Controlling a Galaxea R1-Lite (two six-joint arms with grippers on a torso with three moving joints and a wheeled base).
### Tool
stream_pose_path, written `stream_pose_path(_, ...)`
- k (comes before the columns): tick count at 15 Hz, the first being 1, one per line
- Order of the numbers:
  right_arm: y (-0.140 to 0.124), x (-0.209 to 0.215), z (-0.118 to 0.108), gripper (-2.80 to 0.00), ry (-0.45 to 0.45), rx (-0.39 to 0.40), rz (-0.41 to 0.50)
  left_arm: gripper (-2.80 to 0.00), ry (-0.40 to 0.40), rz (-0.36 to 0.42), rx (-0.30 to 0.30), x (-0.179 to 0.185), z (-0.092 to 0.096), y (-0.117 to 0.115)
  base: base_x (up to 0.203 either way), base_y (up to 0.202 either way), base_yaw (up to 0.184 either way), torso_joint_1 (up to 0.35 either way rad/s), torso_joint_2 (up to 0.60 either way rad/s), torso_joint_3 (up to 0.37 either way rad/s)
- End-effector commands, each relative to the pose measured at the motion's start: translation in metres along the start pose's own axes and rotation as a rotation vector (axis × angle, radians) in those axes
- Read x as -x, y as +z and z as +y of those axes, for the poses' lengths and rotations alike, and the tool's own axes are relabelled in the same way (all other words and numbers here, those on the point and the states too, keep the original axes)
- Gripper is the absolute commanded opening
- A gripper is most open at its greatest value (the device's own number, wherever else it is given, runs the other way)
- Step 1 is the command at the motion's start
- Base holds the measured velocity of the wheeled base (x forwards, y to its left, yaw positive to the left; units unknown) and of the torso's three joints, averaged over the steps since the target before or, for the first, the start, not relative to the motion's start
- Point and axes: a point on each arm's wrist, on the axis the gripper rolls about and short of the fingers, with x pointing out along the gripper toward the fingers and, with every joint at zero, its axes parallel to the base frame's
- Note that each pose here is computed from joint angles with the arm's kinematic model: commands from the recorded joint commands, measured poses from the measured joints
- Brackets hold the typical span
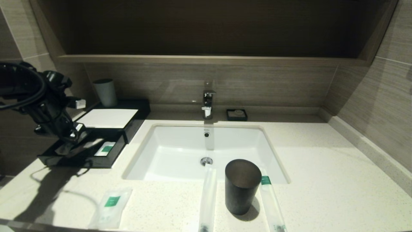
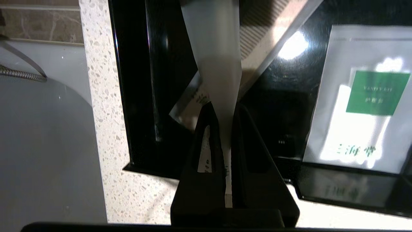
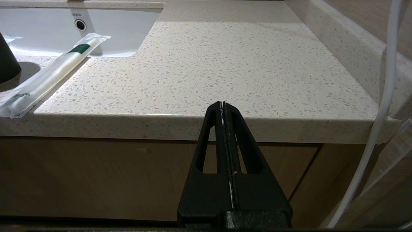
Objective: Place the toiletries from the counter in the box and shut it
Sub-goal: Place the bathroom toiletry into the drawer
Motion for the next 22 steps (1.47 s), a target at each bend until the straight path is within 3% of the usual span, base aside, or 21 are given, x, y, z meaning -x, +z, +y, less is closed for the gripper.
stream_pose_path(1, 0.000, 0.000, 0.000, -2.80, 0.000, 0.000, 0.000, -2.80, 0.001, 0.000, 0.000, -0.004, 0.000, 0.001, 0.000, 0.000, 0.000, 0.000, 0.00, 0.000)
stream_pose_path(17, 0.000, 0.000, 0.000, -2.80, 0.000, 0.000, 0.000, -2.80, 0.020, -0.055, 0.018, -0.018, 0.003, 0.010, 0.000, 0.000, 0.000, 0.000, 0.00, 0.000)
stream_pose_path(18, 0.000, 0.000, 0.000, -2.80, 0.000, 0.000, 0.000, 0.00, 0.020, -0.054, 0.018, -0.020, 0.003, 0.011, 0.000, 0.000, 0.000, 0.000, 0.00, 0.000)
stream_pose_path(22, 0.000, 0.000, 0.000, -2.80, 0.000, 0.000, 0.000, 0.00, 0.023, -0.059, 0.027, -0.016, 0.006, 0.009, 0.000, 0.000, 0.000, 0.000, 0.00, 0.000)
